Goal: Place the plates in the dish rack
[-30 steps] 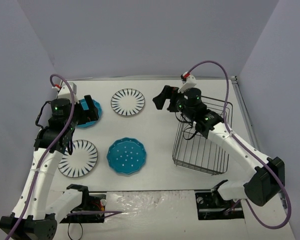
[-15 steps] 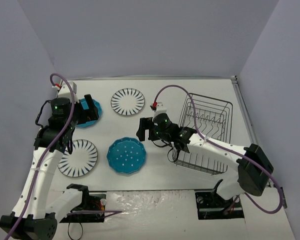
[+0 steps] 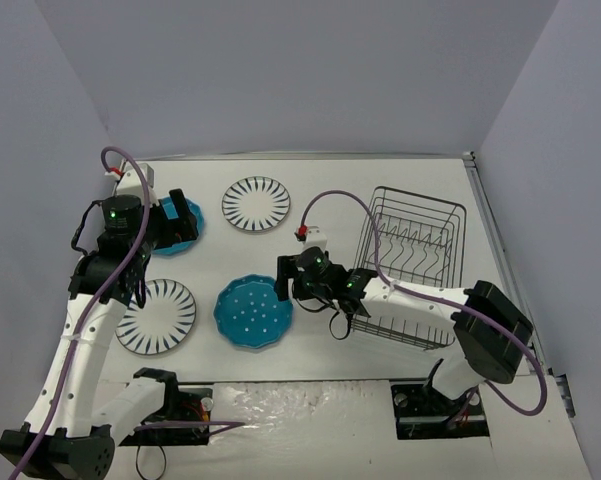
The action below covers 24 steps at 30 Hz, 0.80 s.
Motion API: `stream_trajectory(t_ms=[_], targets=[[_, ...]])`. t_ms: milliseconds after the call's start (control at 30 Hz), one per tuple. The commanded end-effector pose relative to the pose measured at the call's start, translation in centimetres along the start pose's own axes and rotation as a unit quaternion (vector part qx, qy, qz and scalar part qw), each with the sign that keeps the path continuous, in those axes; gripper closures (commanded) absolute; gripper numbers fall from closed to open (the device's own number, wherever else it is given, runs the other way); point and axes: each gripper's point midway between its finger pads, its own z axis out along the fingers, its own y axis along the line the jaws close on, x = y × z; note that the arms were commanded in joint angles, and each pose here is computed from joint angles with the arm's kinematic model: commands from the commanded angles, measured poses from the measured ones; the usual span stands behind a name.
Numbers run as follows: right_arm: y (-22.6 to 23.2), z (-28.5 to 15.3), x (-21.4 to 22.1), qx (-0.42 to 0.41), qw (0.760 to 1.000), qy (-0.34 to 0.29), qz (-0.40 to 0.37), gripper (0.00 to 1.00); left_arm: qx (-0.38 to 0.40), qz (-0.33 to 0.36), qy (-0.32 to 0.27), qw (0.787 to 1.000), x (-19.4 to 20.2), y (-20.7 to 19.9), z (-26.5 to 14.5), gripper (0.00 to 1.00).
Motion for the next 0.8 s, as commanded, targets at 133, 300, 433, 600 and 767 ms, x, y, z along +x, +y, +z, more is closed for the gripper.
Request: stream_trajectory(t_ms=[133, 300, 433, 600, 767], targets=[[1.0, 0.7, -0.8, -0.001, 0.999, -0.032, 0.011, 0.28, 0.015, 0.002, -0.047, 0.999, -3.3, -1.0, -0.8, 0.03], [0.9, 1.3, 0.4, 0.003, 1.000, -0.019, 0.006, 0.28, 0.014, 0.001, -0.047, 0.999, -3.3, -1.0, -0.8, 0.03], [0.5, 1.9, 1.1, 0.010, 1.000, -0.013, 0.005, 0.31, 0.014, 0.001, -0.045, 0.999, -3.3, -0.9, -0.8, 0.03], [-0.1, 2.6, 1.7, 0.023, 1.000, -0.010, 0.004, 0.39, 0.014, 0.002, -0.044, 0.999, -3.2, -1.0, -0.7, 0.03], [-0.3, 2.9, 2.0, 0.029, 1.000, -0.007, 0.004, 0.43, 0.013, 0.001, -0.042, 0.999, -3.2, -0.9, -0.6, 0.03]])
